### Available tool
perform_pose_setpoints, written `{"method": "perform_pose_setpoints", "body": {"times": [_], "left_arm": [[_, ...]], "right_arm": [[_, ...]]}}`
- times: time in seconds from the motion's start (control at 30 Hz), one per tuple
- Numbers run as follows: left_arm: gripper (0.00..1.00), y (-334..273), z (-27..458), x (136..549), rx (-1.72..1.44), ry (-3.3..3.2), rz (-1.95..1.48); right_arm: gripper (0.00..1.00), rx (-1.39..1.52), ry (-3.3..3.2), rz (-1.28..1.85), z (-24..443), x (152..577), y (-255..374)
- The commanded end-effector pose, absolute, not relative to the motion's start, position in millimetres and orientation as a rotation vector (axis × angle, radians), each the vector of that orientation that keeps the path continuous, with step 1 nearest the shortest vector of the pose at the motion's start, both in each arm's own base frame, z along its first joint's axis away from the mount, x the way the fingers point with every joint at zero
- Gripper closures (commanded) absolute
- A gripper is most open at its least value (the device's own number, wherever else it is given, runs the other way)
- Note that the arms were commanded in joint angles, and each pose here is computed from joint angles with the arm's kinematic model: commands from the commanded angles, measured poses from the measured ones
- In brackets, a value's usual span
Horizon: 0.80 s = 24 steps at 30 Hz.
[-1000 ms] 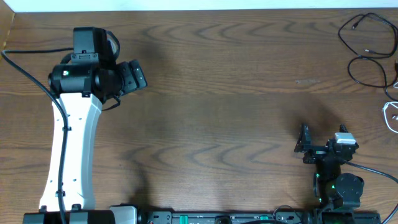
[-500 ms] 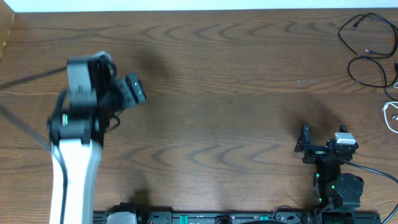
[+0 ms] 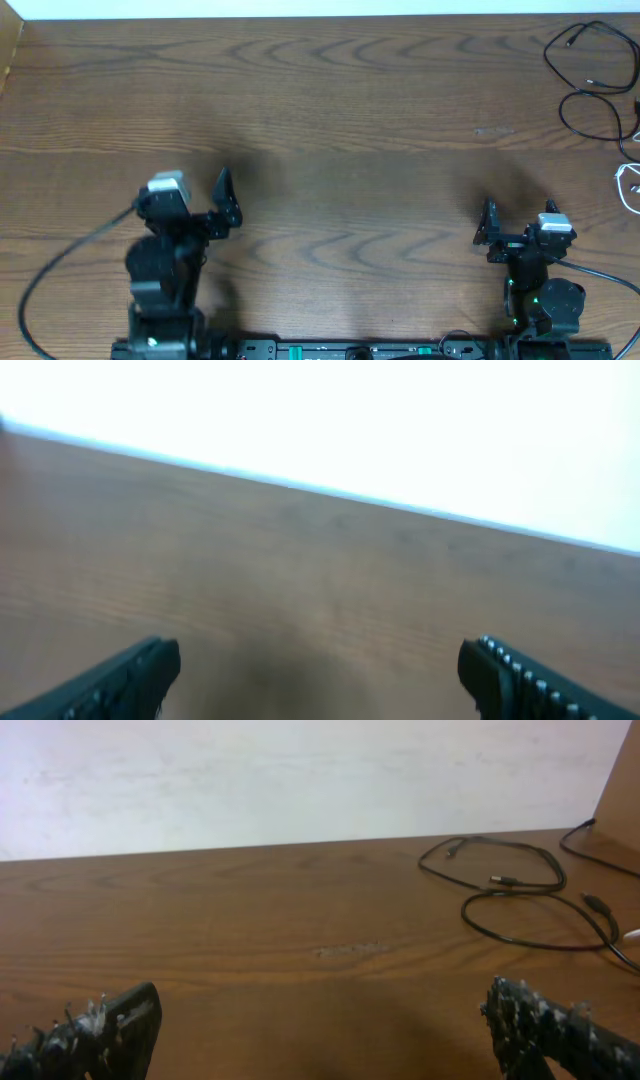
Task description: Untangle cables
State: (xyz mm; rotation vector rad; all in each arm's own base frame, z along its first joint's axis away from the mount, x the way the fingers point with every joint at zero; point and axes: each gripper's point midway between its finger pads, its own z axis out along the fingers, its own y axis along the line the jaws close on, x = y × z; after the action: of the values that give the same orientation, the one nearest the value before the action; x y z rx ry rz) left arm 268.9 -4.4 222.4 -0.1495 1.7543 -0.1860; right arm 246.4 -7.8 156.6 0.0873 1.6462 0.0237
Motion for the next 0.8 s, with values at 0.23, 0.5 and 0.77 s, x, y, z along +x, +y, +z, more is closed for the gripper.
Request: {"method": "perform_pose_setpoints", "body": {"times": [0.23,0.5,0.77], "left_arm": [[0.06,1.9,183.5,256.4,-0.101,1.566,-0.109],[0.06,1.6,162.4,249.1,-0.046,1.623,-0.051],[0.06,7.2,144.4,244.8,-0.075,1.692,-0.023]], "right_arm": [[0.01,0.073,1.645,0.018,156.3,246.2,-6.6],[0.01,0.073,1.645,0.018,156.3,246.2,-6.6],[0.01,0.073,1.645,0.018,156.3,246.2,-6.6]]}}
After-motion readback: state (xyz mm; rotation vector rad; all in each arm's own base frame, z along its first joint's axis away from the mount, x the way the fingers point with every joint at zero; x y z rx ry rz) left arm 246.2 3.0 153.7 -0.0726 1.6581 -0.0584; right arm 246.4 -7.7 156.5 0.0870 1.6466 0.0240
